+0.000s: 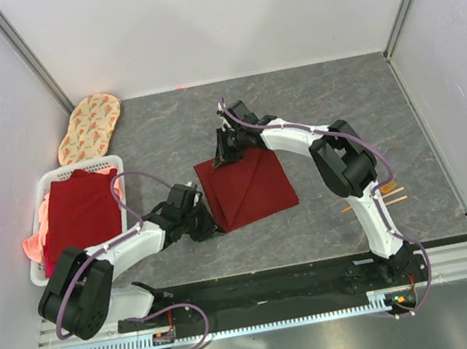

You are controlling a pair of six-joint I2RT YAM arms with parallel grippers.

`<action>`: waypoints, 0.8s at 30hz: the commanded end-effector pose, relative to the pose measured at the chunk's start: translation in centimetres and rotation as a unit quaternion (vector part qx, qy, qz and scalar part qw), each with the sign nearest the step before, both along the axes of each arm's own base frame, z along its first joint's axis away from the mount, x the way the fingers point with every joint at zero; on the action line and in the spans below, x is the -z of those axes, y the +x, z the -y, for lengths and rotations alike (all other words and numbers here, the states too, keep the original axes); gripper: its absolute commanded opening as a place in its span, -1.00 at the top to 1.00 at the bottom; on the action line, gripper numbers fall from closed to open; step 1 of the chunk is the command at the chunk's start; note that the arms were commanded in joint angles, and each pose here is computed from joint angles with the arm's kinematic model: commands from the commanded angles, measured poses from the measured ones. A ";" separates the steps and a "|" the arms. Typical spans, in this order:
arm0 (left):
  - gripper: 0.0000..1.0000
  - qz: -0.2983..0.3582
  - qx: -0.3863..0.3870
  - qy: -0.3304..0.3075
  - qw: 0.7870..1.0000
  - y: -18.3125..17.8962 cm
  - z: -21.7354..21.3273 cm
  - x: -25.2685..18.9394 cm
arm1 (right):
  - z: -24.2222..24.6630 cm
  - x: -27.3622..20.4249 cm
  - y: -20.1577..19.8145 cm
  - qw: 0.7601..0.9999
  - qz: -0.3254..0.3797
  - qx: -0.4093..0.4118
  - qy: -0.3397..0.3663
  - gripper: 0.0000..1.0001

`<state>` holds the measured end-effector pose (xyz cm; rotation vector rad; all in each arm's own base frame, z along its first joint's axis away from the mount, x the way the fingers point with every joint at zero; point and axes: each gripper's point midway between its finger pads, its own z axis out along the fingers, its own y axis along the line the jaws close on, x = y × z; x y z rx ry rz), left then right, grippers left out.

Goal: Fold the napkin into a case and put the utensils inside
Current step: Fold the top corner of the square-folded napkin at the center of the board.

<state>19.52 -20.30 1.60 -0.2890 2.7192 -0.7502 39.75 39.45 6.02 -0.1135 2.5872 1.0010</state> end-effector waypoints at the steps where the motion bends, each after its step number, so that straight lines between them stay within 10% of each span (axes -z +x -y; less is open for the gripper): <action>1: 0.79 -0.028 -0.020 0.033 0.999 -1.5 -1.7 1.8 | -2.3 -2.4 1.6 0.999 0.025 -0.002 0.045 1.00; 24: 0.79 -0.027 -0.022 0.027 0.999 -1.8 -1.8 1.6 | -4.1 -1.4 3.3 0.997 0.021 0.004 0.069 1.00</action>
